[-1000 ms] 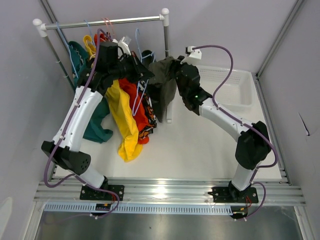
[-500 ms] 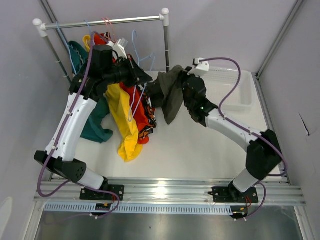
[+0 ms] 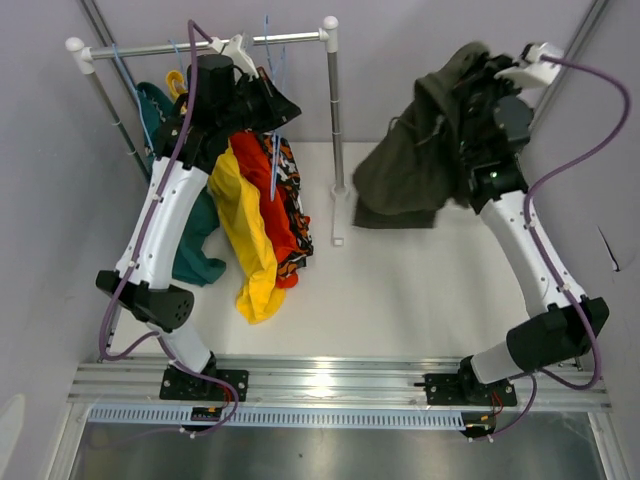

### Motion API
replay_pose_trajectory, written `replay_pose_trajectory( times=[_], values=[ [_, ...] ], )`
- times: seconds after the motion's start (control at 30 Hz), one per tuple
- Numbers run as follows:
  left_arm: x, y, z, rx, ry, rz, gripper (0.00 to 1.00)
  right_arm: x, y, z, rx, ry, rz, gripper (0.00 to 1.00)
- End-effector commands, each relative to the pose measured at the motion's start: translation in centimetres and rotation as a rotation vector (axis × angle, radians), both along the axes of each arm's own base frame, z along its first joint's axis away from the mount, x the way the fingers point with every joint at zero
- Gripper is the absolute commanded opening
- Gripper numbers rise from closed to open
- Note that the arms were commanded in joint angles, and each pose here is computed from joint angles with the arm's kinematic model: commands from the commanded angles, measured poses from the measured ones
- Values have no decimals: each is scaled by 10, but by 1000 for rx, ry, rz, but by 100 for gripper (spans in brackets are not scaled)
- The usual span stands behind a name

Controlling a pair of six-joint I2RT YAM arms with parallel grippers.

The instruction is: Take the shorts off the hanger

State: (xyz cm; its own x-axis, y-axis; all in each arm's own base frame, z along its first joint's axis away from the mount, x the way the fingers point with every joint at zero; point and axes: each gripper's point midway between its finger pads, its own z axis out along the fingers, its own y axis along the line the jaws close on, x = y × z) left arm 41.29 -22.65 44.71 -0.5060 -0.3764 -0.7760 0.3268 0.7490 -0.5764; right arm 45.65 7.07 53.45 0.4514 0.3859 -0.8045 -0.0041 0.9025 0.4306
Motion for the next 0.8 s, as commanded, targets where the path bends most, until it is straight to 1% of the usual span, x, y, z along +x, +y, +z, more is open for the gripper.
replay_pose_trajectory(
  times=[0.0,0.03,0.07,0.1,0.13,0.17,0.27,0.37,0.4,0.53,0.57,0.63,0.67,0.73,0.77],
  values=[
    [7,7,17,17,-88,24,0,12,-29,61,-7,-147,-8,0],
    [8,8,16,19,-91,25,0,20,-35,63,-2,-149,-10,0],
    [6,10,18,18,-100,26,0,46,-37,47,-5,-112,-11,0],
    [8,11,14,23,-94,30,0,48,-39,64,4,-145,8,0],
    [8,12,14,27,-98,29,0,57,-50,64,-1,-144,-9,0],
    [9,13,13,29,-96,30,0,82,-50,44,-10,-101,-8,0],
    [10,14,8,38,-89,22,0,101,-60,36,-31,-93,-30,0],
    [12,15,4,46,-87,18,0,124,-69,1,-39,-56,-46,0],
    [13,14,1,47,-83,15,0,133,-71,-17,-33,-39,-41,0],
    [16,12,-3,39,-77,10,0,135,-68,-37,10,-23,9,0],
    [17,11,-5,36,-73,7,0,137,-57,-54,9,-2,42,0],
    [17,9,-4,23,-74,4,0,129,-43,-54,-8,-6,61,0],
    [17,9,-4,19,-73,2,0,127,-31,-68,-27,16,72,0],
    [19,9,-5,18,-72,4,0,118,-22,-73,-29,26,84,0],
    [19,8,-4,18,-74,4,0,118,-19,-94,-37,69,87,0]
  ],
)
